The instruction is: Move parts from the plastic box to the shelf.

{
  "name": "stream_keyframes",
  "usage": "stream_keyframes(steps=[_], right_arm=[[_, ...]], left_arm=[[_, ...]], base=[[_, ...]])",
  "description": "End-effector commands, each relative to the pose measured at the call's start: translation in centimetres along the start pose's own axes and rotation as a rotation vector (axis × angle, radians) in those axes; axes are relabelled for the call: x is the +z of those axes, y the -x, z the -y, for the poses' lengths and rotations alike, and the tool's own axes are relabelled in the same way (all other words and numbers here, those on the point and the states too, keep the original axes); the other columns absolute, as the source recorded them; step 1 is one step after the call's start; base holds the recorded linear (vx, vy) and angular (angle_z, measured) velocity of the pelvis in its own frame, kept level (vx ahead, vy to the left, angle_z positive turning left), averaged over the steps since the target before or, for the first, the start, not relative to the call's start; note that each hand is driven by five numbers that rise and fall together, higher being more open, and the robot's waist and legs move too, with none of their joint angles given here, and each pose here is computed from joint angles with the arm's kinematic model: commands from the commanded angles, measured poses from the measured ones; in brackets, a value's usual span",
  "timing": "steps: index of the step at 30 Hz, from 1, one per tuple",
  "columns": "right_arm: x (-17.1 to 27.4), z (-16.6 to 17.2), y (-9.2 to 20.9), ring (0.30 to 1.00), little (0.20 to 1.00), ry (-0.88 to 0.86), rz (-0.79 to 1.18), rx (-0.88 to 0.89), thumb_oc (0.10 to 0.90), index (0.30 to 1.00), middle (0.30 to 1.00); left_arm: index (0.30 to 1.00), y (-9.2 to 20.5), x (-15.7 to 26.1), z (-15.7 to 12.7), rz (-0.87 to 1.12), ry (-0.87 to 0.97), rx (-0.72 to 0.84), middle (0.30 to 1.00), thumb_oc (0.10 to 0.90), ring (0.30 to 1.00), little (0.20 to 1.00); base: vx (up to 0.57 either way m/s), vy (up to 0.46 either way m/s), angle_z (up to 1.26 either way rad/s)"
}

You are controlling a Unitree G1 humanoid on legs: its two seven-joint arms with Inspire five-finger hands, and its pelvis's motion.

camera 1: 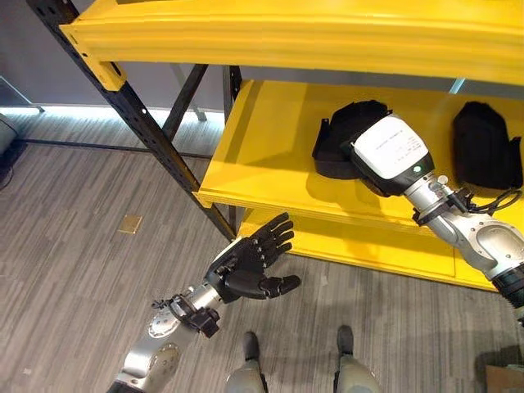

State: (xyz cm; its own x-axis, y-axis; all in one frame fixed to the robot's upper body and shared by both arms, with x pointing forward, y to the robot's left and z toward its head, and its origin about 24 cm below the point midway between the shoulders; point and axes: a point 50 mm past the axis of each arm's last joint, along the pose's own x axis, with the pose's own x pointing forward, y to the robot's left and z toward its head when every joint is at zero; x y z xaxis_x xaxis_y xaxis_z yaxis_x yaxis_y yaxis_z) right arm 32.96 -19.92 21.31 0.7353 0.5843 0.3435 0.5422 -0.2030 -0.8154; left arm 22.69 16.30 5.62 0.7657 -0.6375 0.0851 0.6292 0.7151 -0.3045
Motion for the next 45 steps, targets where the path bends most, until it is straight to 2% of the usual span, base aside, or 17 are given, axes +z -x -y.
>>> stream_keyframes(steps=[1, 11, 30, 33, 45], right_arm=[[-2.6, 8.5, -3.8, 0.300, 0.300, 0.181, -0.002, -0.374, 0.400, 0.300, 0.300], [-4.0, 10.2, -4.4, 0.300, 0.300, 0.285, -0.008, -0.373, 0.400, 0.300, 0.300], [-6.7, 9.5, -3.7, 0.300, 0.300, 0.292, -0.121, -0.311, 0.400, 0.300, 0.300], [-7.9, 9.2, -3.2, 0.300, 0.300, 0.273, -0.199, -0.303, 0.400, 0.300, 0.300], [-10.0, 9.3, -2.8, 0.300, 0.300, 0.271, -0.287, -0.262, 0.400, 0.300, 0.300]], left_arm=[[1.000, -2.0, 5.0, 1.5, 0.249, -0.086, -0.130, 1.000, 0.900, 1.000, 1.000], [1.000, -2.0, 5.6, 2.1, 0.275, -0.088, -0.158, 1.000, 0.900, 1.000, 1.000], [1.000, -1.5, 6.4, 2.1, 0.268, -0.125, -0.184, 1.000, 0.900, 1.000, 1.000], [1.000, -1.5, 6.6, 2.1, 0.259, -0.139, -0.185, 1.000, 0.900, 1.000, 1.000], [1.000, -1.6, 6.8, 1.7, 0.241, -0.164, -0.180, 1.000, 0.900, 1.000, 1.000]], base=[[0.00, 0.000, 0.00], [-0.02, -0.030, 0.00], [-0.02, -0.057, 0.02], [-0.02, -0.095, -0.01], [-0.01, -0.067, 0.00]])
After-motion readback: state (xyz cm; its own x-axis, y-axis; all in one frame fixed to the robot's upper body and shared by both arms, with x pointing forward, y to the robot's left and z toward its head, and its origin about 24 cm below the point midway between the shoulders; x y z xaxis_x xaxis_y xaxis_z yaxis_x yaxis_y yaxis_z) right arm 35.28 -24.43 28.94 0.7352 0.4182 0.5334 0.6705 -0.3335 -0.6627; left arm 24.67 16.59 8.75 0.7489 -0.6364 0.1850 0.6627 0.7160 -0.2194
